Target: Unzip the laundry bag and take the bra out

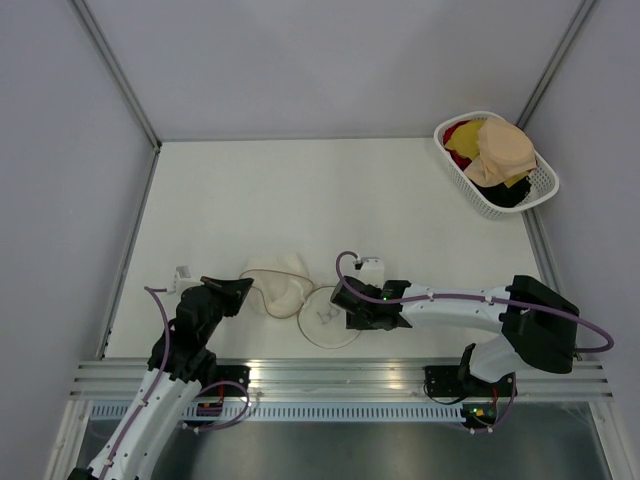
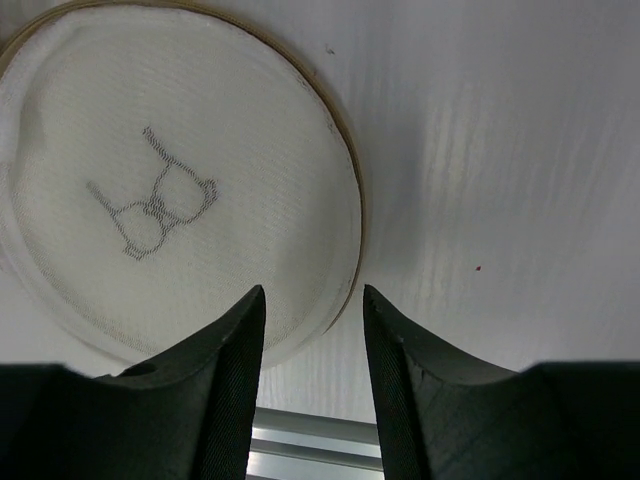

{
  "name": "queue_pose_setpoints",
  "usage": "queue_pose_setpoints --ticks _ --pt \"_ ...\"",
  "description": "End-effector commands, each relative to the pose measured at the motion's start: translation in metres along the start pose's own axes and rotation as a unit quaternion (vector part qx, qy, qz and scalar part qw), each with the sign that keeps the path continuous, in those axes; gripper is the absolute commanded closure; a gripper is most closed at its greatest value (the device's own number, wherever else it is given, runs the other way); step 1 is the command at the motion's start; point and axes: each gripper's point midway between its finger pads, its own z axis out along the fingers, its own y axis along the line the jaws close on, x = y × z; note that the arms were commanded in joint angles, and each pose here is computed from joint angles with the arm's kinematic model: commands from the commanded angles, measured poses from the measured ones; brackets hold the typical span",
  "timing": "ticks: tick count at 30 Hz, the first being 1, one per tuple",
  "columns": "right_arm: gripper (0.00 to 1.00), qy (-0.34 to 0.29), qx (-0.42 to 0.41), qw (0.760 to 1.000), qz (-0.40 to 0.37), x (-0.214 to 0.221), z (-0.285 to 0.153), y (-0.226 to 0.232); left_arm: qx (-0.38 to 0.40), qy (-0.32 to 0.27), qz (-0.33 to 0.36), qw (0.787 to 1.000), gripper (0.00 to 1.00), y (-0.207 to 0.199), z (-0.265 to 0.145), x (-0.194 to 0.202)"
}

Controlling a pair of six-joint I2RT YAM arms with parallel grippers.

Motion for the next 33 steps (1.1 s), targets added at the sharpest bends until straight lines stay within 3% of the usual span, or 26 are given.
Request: queue_pose_setpoints --ticks 1,18,21,25,30,33 --pt "0.51 -0.032 0.02 0.999 0.02 -0.013 -0.003 -0.002 0.007 0.007 -0.011 1.0 0.98 -0.005 -0.002 0.002" --pt "0.62 -0.029 0.043 0.998 0.024 0.002 0.025 -0.012 0.009 0.022 0.004 1.0 0.98 -0.007 -0.005 0.006" --pt "0.7 -0.027 0.046 0.998 0.024 0.004 0.027 -0.013 0.007 0.024 0.005 1.0 0.98 -0.006 -0.005 0.007" --pt "0.99 -0.032 0.048 0.998 0.022 0.0 0.022 -0.014 0.007 0.03 0.007 1.0 0.98 -0.006 -0.005 0.009" --pt "1.0 -0.088 0.047 0.995 0.003 -0.041 -0.016 -0.007 0.023 0.051 0.04 0.998 0.98 -0.009 -0.003 0.017" --pt "1.0 -0.135 0.046 0.99 -0.007 -0.076 -0.049 -0.001 0.047 0.095 0.082 0.991 0.98 -0.015 -0.001 0.033"
